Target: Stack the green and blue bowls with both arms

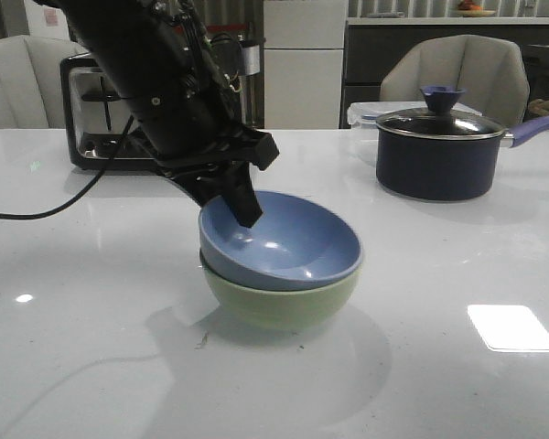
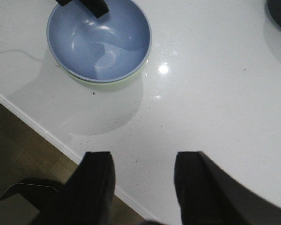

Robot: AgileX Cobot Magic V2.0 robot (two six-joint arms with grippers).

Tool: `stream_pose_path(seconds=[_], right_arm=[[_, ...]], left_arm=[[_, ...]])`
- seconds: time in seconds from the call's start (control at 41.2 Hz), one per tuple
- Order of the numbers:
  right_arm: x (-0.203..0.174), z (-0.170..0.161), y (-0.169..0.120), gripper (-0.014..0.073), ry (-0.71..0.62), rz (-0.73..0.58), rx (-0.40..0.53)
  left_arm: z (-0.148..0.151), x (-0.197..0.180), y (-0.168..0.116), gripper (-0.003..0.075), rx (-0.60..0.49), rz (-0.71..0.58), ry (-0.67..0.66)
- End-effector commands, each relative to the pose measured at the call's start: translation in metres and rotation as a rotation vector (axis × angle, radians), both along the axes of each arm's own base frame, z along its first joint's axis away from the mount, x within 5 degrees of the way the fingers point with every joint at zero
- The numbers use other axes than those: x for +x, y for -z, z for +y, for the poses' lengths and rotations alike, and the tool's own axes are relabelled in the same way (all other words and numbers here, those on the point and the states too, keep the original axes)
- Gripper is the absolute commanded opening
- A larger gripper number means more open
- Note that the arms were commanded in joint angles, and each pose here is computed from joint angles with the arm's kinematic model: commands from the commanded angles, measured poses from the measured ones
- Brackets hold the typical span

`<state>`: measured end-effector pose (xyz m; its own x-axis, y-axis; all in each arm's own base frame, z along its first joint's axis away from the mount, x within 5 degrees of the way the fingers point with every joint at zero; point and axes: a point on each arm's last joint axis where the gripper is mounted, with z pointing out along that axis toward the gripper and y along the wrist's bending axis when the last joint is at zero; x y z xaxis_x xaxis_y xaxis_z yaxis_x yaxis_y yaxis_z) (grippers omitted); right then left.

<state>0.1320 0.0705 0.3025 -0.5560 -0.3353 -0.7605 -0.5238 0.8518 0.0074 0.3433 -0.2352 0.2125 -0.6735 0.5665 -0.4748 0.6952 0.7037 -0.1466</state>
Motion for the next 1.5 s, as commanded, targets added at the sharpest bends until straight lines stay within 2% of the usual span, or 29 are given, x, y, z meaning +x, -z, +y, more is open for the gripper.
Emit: stream_pose_path(seconds=[0.0,0.121,0.315,0.485,0.631,0.825,0.97,1.237,1.358,1.479], right_arm=[[0.003,0.001,-0.014,0.0423,0.003,-0.083,0.034],[0.003,0.001,-0.014,0.0423,0.003,-0.083,0.034],[0.003,0.001,-0.014,0.0423,0.003,-0.083,0.034],[0.003,0.001,-0.014,0.0423,0.003,-0.083,0.034],[0.003,0.001,-0.014,0.0423,0.003,-0.083,0.034],[0.003,0.001,-0.014,0.0423,0.003,-0.083,0.034],[0.003,0.001,-0.014,0.0423,0.003,-0.083,0.034],[0.004,0.000,-0.014,0.0423,0.004,-0.095,0.021],[-0.002,-0.005,-0.020,0.0423,0.056,-0.115,0.078],[-0.012,-0.011,-0.019,0.0423,0.066,-0.102,0.081]], left_arm=[[-0.004,0.000,-0.035,0.0491,-0.091,-0.087,-0.022],[-0.003,-0.003,-0.049,0.0497,-0.096,-0.100,-0.008],[0.014,-0.020,-0.096,0.0497,-0.074,-0.215,0.011],[0.037,-0.047,-0.133,0.0497,-0.027,-0.253,-0.007],[0.059,-0.075,-0.149,0.0497,-0.002,-0.288,-0.023],[0.095,-0.113,-0.158,0.0497,0.063,-0.343,-0.111],[0.121,-0.146,-0.158,0.0497,0.068,-0.387,-0.164],[0.151,-0.197,-0.145,0.0497,-0.037,-0.470,-0.208],[0.163,-0.217,-0.138,0.0497,-0.086,-0.524,-0.218],[0.170,-0.229,-0.137,0.0497,-0.121,-0.570,-0.222]])
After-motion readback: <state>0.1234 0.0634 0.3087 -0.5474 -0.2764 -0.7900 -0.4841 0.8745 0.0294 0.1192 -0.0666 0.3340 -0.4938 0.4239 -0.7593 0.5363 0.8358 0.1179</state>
